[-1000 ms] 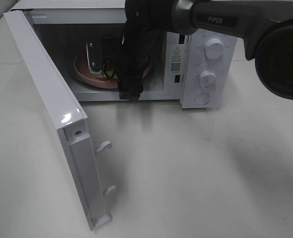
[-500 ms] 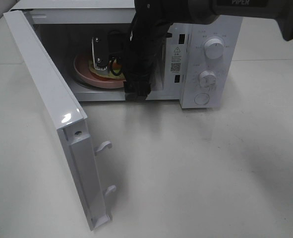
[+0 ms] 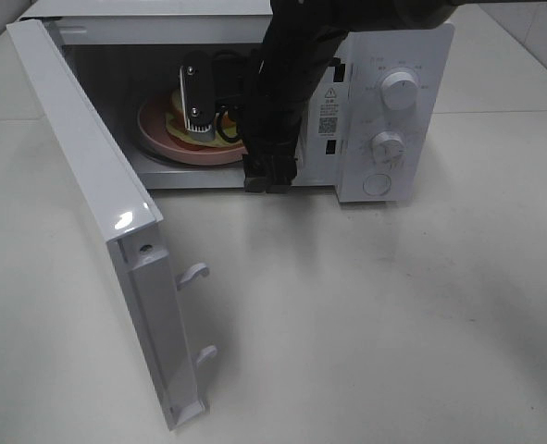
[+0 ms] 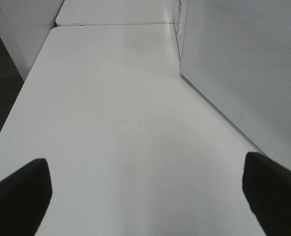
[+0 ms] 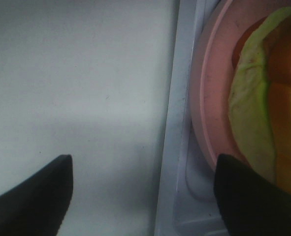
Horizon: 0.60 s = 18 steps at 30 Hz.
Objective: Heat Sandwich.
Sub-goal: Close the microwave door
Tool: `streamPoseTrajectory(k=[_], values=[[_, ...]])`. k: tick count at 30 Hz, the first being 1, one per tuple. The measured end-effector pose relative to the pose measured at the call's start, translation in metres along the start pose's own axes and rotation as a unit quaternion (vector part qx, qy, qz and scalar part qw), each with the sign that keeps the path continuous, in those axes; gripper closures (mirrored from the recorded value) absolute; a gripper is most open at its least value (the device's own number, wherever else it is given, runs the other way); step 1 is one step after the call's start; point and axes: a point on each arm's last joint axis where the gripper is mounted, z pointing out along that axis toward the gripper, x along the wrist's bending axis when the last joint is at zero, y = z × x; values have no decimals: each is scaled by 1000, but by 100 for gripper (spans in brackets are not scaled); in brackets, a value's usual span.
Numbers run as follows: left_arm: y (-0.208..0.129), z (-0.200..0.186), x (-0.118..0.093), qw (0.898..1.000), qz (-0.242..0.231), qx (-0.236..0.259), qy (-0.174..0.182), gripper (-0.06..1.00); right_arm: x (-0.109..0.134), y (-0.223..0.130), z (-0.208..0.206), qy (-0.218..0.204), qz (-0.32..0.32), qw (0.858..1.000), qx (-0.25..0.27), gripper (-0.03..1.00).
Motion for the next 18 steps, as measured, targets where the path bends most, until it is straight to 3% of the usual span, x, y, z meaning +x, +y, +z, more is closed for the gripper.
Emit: streamPoseTrajectory(k=[18], values=[[0,0,0,1000,0,0,0,-5,46,-21,-35,8,13,1000,3,20]])
